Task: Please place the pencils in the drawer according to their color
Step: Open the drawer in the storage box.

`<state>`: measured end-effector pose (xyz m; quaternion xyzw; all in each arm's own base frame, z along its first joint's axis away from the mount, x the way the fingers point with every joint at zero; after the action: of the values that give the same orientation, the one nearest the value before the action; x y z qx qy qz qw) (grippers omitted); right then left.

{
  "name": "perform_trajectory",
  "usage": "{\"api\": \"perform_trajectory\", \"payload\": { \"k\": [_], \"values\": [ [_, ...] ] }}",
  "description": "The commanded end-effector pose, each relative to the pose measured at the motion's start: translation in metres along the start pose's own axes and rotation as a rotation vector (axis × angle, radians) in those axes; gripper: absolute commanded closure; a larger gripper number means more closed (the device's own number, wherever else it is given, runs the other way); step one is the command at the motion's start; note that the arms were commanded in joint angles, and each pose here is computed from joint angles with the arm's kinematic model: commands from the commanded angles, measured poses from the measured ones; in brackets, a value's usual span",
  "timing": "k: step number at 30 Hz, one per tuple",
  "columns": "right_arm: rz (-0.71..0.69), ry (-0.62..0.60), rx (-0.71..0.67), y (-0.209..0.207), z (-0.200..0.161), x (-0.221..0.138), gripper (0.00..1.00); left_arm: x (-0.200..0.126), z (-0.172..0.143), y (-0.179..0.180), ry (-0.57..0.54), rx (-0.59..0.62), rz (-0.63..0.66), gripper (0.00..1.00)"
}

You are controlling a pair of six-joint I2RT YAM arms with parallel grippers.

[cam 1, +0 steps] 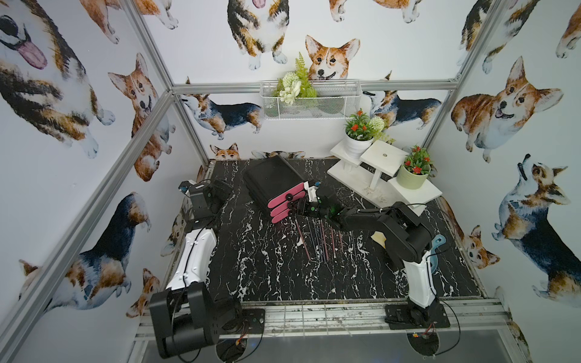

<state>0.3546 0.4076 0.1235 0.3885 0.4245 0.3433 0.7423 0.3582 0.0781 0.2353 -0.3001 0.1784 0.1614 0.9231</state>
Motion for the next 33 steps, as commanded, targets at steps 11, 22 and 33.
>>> {"api": "perform_trajectory", "payload": {
  "k": [11, 22, 33],
  "values": [
    [0.043, 0.0, 0.012, 0.007, 0.003, 0.004, 0.59, 0.0, 0.005, -0.002, -0.016, 0.012, -0.004, 0.0],
    [0.046, -0.013, 0.061, 0.0, 0.001, 0.006, 0.58, -0.001, 0.006, -0.003, -0.017, 0.014, -0.004, 0.0],
    [0.051, -0.029, 0.111, -0.007, 0.0, 0.006, 0.68, -0.001, 0.006, -0.003, -0.019, 0.015, -0.004, 0.0]
  ]
}}
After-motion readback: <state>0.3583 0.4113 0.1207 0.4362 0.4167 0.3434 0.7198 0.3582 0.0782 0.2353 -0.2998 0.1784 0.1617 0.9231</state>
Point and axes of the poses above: each gripper's point midway between its finger pads, its own x axis out along the fingers, its own y axis along the line the jaws close on, z = x × y, the point moved 4 cm from there along -x, back along the fingers, and after that the axes turned 13 degrees about x, right-handed, at the moved point
